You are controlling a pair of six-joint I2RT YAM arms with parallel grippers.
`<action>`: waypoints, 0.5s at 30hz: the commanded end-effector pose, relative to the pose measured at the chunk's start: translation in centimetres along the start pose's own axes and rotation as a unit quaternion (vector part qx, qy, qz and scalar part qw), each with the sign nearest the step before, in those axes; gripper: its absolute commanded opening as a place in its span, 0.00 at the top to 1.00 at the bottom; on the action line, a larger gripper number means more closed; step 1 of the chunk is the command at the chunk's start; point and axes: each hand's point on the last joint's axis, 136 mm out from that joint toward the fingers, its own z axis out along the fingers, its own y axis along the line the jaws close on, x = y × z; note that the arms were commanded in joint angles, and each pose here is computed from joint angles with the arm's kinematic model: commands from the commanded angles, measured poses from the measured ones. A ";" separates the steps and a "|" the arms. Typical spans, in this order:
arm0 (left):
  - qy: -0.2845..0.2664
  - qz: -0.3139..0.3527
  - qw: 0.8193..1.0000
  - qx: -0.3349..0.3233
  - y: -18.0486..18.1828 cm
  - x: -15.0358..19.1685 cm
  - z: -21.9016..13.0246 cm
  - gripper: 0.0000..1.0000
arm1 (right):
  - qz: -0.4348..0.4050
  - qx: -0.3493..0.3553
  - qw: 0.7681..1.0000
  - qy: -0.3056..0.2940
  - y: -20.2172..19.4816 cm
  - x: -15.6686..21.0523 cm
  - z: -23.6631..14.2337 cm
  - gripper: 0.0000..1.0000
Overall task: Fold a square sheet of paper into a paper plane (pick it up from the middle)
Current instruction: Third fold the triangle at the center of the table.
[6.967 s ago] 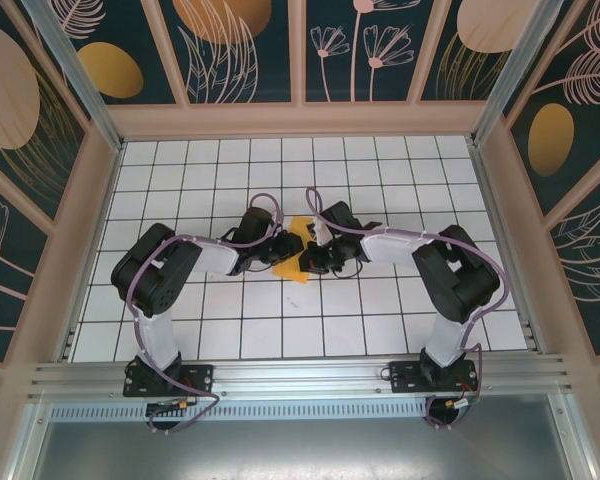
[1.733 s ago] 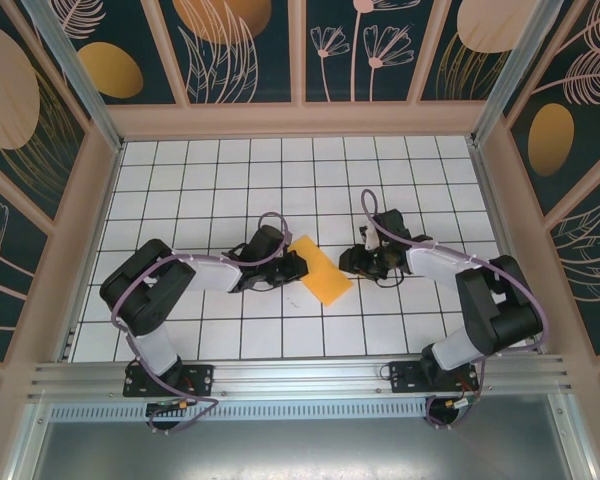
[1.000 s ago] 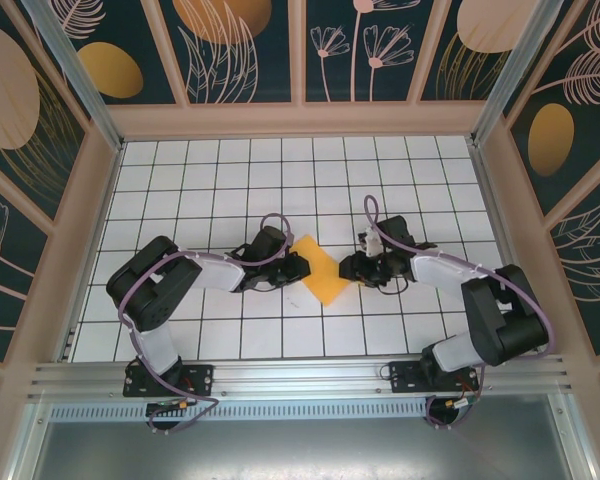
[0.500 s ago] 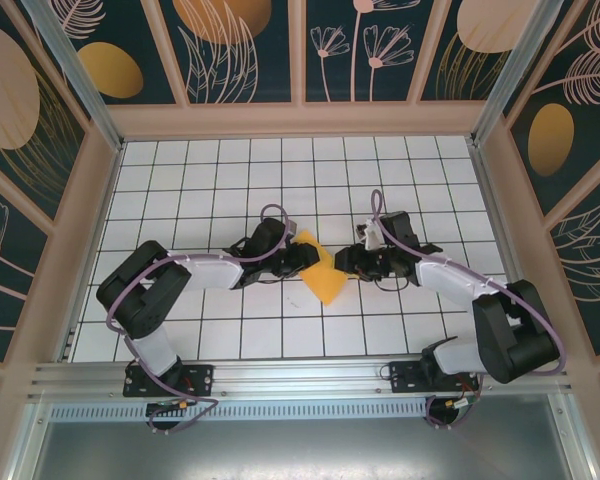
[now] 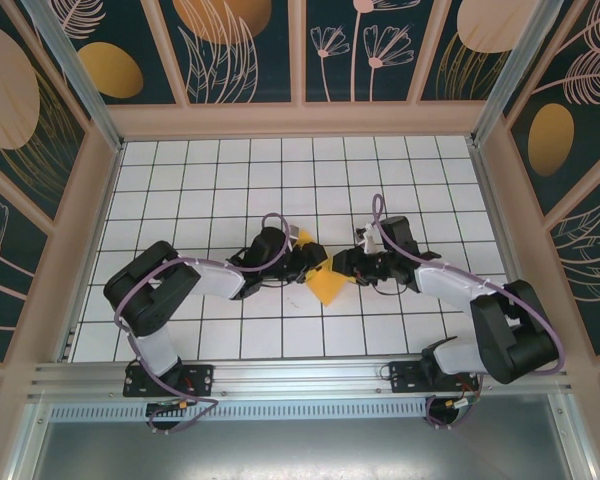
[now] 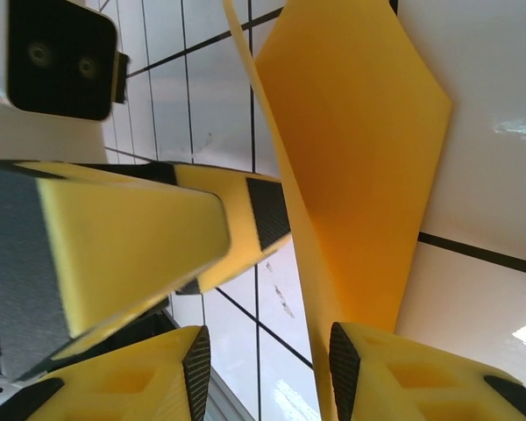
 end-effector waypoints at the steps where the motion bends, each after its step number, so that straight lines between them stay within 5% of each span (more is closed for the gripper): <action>1: 0.007 -0.014 0.999 0.029 -1.0 0.6 0.4 0.46 | -0.013 -0.026 1.000 -0.008 1.4 0.2 -0.6 0.55; 15: 0.019 -0.022 0.999 0.020 -0.5 1.5 1.0 0.50 | -0.003 -0.060 0.998 -0.002 1.8 1.1 -0.7 0.56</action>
